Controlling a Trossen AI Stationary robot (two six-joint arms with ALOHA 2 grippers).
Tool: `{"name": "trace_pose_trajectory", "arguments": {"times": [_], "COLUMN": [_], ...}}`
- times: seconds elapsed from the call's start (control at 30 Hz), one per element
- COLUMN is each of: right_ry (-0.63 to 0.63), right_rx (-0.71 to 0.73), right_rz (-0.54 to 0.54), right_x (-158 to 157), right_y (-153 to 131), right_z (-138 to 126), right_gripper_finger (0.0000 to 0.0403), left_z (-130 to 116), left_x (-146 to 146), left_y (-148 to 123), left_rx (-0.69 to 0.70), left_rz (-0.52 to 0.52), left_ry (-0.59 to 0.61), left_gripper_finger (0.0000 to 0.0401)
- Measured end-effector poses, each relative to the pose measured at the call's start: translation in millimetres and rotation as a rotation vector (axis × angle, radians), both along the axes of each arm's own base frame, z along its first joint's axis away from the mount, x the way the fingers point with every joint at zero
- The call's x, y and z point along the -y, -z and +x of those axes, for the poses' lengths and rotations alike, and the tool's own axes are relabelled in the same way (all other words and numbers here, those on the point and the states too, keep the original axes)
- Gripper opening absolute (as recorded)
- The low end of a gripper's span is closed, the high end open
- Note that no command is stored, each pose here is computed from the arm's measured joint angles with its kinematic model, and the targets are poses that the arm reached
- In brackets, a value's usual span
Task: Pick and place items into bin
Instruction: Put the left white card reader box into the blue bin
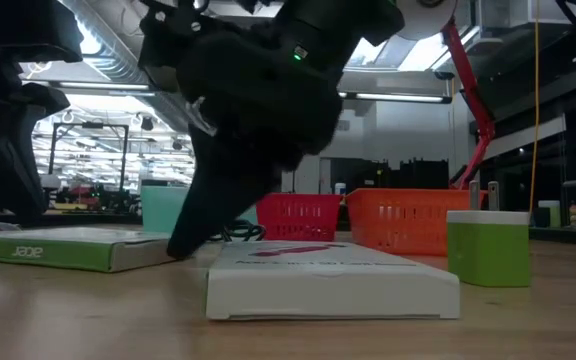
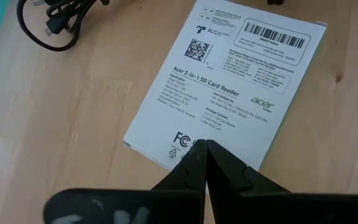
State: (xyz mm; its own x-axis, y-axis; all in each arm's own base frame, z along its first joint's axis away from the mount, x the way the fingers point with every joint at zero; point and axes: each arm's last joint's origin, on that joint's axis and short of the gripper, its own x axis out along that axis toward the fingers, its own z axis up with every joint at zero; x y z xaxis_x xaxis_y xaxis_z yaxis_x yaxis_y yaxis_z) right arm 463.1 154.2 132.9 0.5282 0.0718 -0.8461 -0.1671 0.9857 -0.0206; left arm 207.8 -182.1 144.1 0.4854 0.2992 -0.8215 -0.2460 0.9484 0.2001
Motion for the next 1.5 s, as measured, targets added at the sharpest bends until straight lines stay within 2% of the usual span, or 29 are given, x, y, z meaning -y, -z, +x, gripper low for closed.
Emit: {"name": "trace_pose_trajectory", "arguments": {"times": [0.27, 0.5, 0.77, 1.17, 1.33, 1.5], "right_ry": [0.006, 0.005, 0.013, 0.019, 0.018, 0.018], "right_rx": [0.009, 0.009, 0.009, 0.009, 0.008, 0.008], "right_rz": [0.001, 0.001, 0.001, -0.001, -0.001, -0.001], "right_x": [3, 3, 7, 10, 11, 11], "right_y": [-1, -1, -1, -1, -1, -1], "right_z": [2, 2, 3, 4, 4, 4], "right_gripper_finger": [0.0, 0.0, 0.0, 0.0, 0.0, 0.0], "left_z": [0, -2, -4, -2, -5, -6], "left_x": [0, 0, 2, 9, 12, 13], "left_y": [0, 1, 1, -11, -12, -11], "left_rx": [-0.004, -0.055, -0.072, -0.116, -0.137, -0.127], "left_rz": [-0.004, -0.062, -0.073, -0.088, -0.134, -0.121], "left_ry": [-0.009, -0.019, 0.0, 0.019, -0.005, -0.004], "left_gripper_finger": [0.0002, 0.0002, 0.0002, 0.0002, 0.0002, 0.0002]}}
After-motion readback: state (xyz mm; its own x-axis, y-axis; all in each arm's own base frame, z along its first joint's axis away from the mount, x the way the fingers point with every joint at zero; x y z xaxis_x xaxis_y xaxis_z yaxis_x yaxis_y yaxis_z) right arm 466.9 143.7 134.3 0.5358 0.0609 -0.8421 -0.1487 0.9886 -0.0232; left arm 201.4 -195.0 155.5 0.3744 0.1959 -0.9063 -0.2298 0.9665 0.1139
